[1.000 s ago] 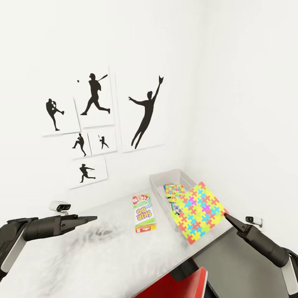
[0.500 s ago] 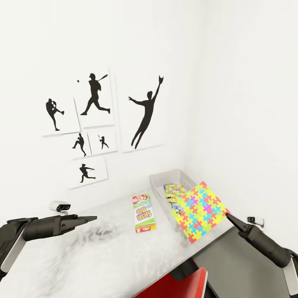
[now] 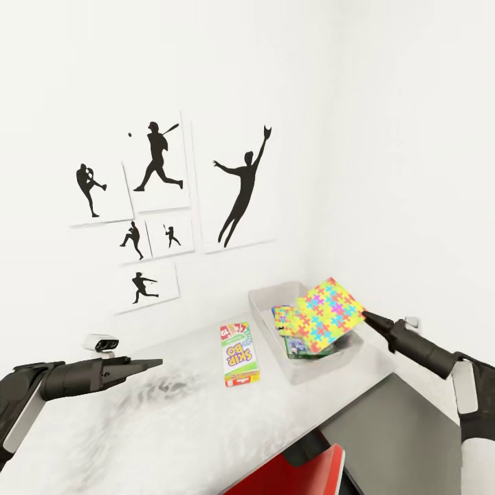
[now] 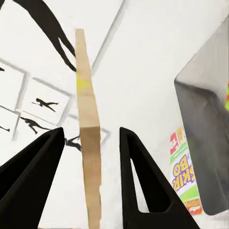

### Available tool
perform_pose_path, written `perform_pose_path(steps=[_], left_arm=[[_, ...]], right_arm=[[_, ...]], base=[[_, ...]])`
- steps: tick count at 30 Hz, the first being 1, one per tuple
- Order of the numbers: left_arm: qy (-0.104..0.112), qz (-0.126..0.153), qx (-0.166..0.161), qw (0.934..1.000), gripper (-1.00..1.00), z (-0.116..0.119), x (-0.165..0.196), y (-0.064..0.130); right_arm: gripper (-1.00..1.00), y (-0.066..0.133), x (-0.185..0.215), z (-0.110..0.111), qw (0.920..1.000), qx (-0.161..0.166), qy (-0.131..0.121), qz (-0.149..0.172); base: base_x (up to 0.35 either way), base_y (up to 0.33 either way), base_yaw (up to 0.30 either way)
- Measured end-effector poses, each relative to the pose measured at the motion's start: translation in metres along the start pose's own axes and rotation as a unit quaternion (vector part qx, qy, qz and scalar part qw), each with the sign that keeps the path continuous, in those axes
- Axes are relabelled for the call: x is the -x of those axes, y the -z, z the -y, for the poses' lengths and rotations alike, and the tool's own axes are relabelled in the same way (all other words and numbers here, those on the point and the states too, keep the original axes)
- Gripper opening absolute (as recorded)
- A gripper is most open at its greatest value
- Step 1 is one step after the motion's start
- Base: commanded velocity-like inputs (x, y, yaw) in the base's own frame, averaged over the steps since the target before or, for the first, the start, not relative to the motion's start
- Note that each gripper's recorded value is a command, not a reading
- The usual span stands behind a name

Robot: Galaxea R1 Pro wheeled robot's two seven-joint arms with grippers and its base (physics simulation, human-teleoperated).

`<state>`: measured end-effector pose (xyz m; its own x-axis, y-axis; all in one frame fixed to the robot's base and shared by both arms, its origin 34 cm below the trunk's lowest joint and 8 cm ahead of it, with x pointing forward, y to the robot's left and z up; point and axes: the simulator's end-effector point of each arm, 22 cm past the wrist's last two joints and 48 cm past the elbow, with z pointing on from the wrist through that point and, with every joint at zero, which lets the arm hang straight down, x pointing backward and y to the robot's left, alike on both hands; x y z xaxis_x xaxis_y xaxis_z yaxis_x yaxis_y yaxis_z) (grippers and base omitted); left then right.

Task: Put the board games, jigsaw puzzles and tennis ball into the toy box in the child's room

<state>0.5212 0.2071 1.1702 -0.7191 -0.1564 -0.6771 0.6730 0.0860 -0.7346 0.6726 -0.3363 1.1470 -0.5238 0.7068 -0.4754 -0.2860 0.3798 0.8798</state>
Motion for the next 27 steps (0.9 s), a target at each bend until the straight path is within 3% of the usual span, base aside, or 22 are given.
perform_pose_path(steps=[3,6,12,27], left_arm=[[0.0,0.0,0.001,1.0,1.0,0.0,0.0,0.0],[0.0,0.0,0.001,1.0,1.0,-0.001,0.0,0.0],[0.0,-0.001,0.002,1.0,1.0,-0.001,0.0,0.0],[0.003,0.0,0.002,1.0,1.0,-0.002,-0.001,0.001]], right_arm=[[-1.0,-0.025,0.021,0.008,0.9985,-0.054,0.003,0.008],[-1.0,-0.053,0.03,0.02,0.9949,-0.099,-0.018,0.002],[-1.0,-0.092,0.029,0.019,0.9909,-0.132,-0.028,-0.007],[-1.0,-0.106,0.03,0.018,0.9875,-0.156,-0.022,-0.013]], base=[[0.0,0.0,0.0],[0.0,0.0,0.0],[0.0,0.0,0.0],[0.0,0.0,0.0]])
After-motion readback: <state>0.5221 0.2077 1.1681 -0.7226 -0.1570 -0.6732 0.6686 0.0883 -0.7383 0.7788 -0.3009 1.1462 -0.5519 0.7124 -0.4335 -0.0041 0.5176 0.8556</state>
